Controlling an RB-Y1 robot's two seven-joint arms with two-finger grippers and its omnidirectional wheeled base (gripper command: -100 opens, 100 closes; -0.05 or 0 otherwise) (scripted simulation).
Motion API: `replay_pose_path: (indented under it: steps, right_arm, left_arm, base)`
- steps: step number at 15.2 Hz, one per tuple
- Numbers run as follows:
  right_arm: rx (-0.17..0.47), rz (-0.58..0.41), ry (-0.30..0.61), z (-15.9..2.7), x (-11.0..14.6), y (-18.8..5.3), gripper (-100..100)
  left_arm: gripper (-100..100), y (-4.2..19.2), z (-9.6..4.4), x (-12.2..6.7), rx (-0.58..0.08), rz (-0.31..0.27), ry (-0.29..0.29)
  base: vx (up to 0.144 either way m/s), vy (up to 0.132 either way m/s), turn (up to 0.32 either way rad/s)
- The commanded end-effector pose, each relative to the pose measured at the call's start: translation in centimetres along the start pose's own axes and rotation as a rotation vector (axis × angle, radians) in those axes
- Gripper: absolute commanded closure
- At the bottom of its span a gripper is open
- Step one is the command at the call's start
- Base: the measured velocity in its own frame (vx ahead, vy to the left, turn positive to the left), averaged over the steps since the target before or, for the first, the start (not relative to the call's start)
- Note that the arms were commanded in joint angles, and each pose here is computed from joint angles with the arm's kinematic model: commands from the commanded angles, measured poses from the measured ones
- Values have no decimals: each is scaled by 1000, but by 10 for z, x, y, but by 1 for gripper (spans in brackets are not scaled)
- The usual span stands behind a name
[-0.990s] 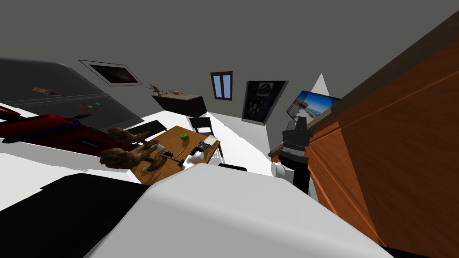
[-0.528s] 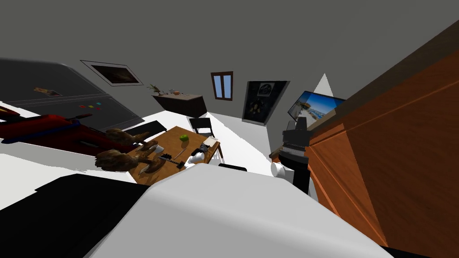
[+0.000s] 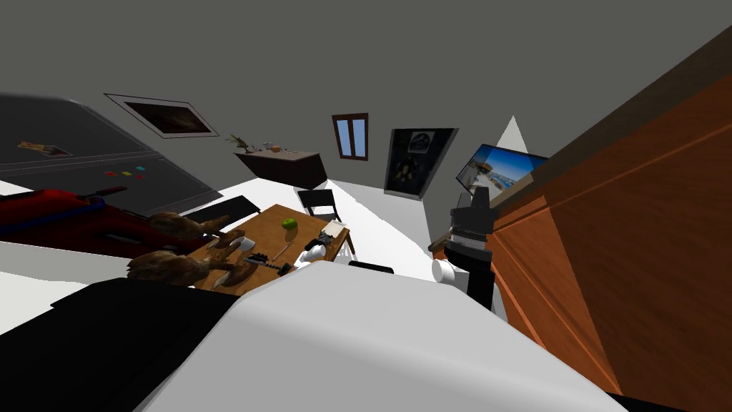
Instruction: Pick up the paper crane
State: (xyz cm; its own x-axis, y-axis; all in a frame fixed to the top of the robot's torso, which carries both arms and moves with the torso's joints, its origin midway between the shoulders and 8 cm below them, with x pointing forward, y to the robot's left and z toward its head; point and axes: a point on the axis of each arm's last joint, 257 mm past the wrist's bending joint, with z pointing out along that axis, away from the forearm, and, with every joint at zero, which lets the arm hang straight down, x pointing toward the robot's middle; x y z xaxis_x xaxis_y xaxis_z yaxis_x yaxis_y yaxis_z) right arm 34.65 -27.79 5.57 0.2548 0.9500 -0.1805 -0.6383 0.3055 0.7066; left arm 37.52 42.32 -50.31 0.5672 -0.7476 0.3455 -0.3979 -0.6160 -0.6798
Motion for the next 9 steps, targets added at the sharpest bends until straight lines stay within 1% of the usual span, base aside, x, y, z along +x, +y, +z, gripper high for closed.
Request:
replay_pose_path:
  steps: [1, 2, 3, 5, 6, 8, 9]
  right_arm:
    - [0, 0, 0, 0, 0, 0, 0]
    - [0, 0, 0, 0, 0, 0, 0]
    - [0, 0, 0, 0, 0, 0, 0]
    - [0, 0, 0, 0, 0, 0, 0]
    - [0, 0, 0, 0, 0, 0, 0]
    - [0, 0, 0, 0, 0, 0, 0]
    - [0, 0, 0, 0, 0, 0, 0]
  left_arm:
    - [100, 0, 0, 0, 0, 0, 0]
    - [100, 0, 0, 0, 1, 0, 0]
    - [100, 4, 0, -1, -8, -2, -2]
    - [100, 3, 0, 0, -6, 0, -1]
    - [100, -1, -2, 6, -5, 7, 7]
    - [100, -2, -3, 10, -11, 15, 12]
    - [100, -1, -2, 7, -6, 10, 9]
  base:
    - [7, 8, -1]
    - [-3, -5, -9]
    - [0, 0, 0]
    - [0, 0, 0]
    - [-15, -8, 105]
    - [-28, -25, 149]
    - [-20, -19, 52]
